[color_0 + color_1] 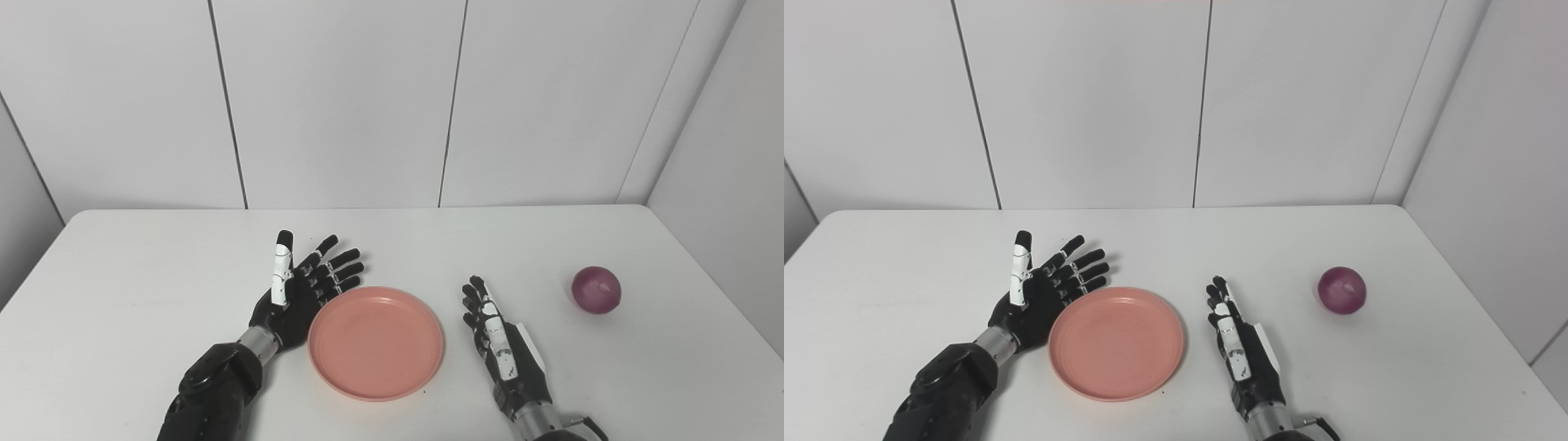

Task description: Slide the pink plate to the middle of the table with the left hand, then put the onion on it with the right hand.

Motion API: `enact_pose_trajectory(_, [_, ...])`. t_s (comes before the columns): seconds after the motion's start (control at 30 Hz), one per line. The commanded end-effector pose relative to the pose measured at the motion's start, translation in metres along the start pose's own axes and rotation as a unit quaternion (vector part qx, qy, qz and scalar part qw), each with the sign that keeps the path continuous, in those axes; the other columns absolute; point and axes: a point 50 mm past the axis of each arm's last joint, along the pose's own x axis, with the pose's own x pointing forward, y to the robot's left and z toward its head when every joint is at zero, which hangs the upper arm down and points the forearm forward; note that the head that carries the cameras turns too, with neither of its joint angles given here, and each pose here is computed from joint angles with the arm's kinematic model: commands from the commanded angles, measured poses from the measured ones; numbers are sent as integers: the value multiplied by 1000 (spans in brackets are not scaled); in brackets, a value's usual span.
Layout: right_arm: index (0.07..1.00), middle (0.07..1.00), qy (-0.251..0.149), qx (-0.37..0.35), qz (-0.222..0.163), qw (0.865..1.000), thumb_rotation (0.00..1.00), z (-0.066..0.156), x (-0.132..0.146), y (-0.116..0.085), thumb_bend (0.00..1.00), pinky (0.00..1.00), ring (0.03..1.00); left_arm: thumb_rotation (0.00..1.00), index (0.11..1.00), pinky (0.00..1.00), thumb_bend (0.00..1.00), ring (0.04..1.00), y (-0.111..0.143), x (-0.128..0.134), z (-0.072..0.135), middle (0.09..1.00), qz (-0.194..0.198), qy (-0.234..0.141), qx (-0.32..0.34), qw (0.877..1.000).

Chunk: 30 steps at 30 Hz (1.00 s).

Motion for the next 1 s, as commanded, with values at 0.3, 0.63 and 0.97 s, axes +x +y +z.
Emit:
enact_pose_trajectory(0.3, [915, 888, -84, -35, -32, 995, 957, 37, 3, -8, 938, 854, 877, 1000, 996, 926, 835, 856, 25, -8, -29, 841, 31, 79, -18, 996])
enact_pose_trajectory(0.63, [906, 858, -145, -106, -44, 983, 954, 87, 5, -31, 962, 737, 794, 1000, 997, 946, 835, 876, 30, -6, -26, 853, 25, 79, -21, 996])
enact_pose_trajectory(0.97, [873, 844, -186, -370, -131, 901, 968, 135, 9, -86, 845, 652, 764, 1000, 996, 941, 840, 884, 33, -4, -26, 862, 22, 77, -22, 997])
